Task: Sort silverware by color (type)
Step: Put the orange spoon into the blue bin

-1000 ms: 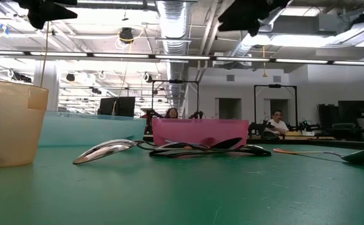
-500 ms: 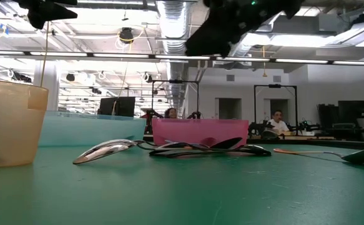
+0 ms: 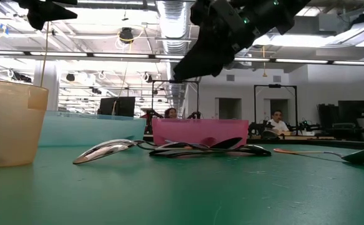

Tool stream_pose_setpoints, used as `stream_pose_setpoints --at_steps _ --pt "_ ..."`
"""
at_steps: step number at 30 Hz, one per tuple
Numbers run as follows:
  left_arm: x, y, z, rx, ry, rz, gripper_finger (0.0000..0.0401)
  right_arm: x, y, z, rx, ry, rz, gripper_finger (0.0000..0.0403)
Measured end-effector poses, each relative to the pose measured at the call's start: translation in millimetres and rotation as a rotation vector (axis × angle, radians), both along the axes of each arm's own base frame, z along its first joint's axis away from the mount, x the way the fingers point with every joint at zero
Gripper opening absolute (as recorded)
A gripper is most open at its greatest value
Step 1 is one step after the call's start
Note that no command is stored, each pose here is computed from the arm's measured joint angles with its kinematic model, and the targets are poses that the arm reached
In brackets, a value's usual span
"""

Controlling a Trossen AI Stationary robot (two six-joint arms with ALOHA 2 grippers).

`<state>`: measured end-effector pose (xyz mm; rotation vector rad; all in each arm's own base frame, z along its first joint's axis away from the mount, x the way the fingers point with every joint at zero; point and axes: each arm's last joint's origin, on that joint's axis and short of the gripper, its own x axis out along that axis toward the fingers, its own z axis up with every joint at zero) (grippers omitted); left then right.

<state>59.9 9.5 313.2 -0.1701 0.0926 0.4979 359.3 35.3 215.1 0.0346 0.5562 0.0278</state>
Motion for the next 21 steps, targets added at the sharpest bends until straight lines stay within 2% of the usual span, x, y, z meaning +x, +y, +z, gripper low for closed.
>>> stream_pose_setpoints --at_steps 6,12,18,21 --pt "0 0 0 0.0 -0.001 0.001 0.0219 0 1 0 0.006 0.002 -0.012 0.0164" --pt "0 0 0 -0.008 -0.005 0.002 0.0219 1 -9 -7 0.016 0.032 -0.176 0.0164" --pt "0 0 0 -0.011 -0.007 0.003 0.0219 0 -17 -8 0.051 0.044 -0.235 0.0164" --pt "0 0 0 -0.023 -0.014 0.004 0.0219 1 -24 -9 0.032 0.049 -0.241 0.0164"
